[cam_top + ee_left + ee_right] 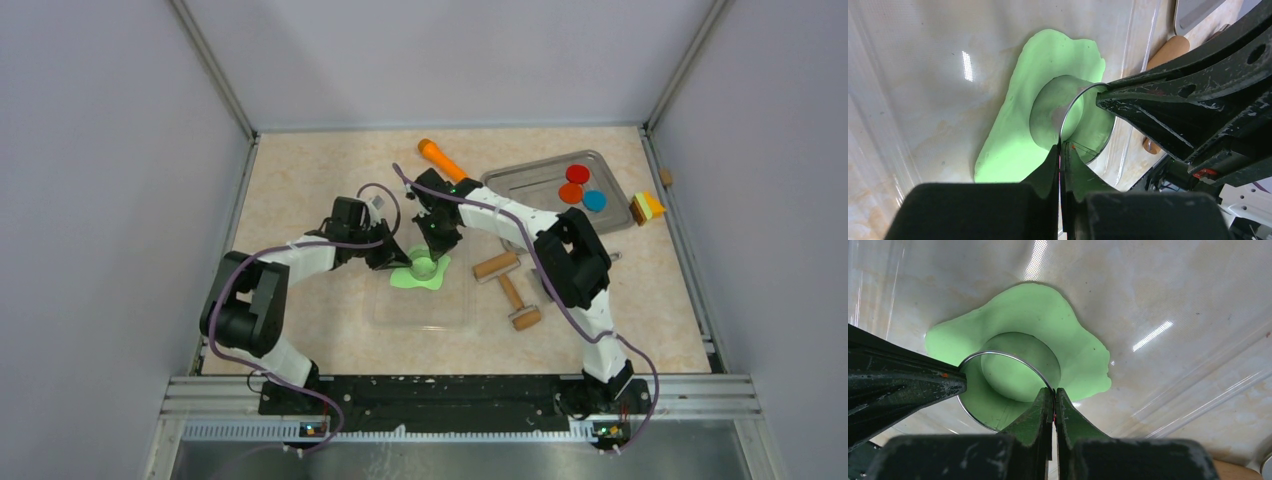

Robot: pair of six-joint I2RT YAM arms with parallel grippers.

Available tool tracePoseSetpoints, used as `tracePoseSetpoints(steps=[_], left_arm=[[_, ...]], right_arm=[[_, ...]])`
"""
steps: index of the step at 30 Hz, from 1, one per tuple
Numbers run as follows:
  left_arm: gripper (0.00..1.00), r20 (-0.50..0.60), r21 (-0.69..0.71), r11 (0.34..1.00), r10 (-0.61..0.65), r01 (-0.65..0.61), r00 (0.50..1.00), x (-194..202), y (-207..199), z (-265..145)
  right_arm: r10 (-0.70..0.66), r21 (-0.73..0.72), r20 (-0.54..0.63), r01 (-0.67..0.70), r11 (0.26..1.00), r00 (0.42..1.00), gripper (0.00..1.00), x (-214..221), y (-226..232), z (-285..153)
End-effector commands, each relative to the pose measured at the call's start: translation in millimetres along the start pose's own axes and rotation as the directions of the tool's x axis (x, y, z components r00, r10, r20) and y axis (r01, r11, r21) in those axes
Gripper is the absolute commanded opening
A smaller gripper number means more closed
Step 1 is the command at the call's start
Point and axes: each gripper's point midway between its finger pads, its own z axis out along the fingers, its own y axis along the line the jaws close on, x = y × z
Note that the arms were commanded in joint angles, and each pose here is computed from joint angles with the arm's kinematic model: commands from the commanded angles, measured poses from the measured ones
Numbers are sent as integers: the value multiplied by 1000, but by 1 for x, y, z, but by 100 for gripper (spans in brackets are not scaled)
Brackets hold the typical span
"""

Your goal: Roll out the dumpling wrappers from the dough

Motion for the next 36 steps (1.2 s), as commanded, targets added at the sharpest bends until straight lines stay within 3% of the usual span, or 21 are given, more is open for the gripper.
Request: tracePoseSetpoints(steps=[1,8,14,21,36], left_arm=[[0,-7,-68,998,18,-18,1000,7,21,5],[0,-75,-114,992,38,-47,996,25,38,11],[0,-102,-157,984,69,-85,992,42,56,15],[0,-96,-196,974,93,-111,991,56,77,20],[0,-83,-188,975,106,-120,991,30,67,32]], right_arm=[[-4,-9,19,4,1000,1000,0,-6,-2,3],[36,0,-5,-36,999,999,0,20,-10,18],[100,-10,97,-100,995,990,0,27,-13,18],[161,-8,109,-161,987,981,0,32,-14,25],[226,-82,-33,-228,970,974,0,83,6,35]])
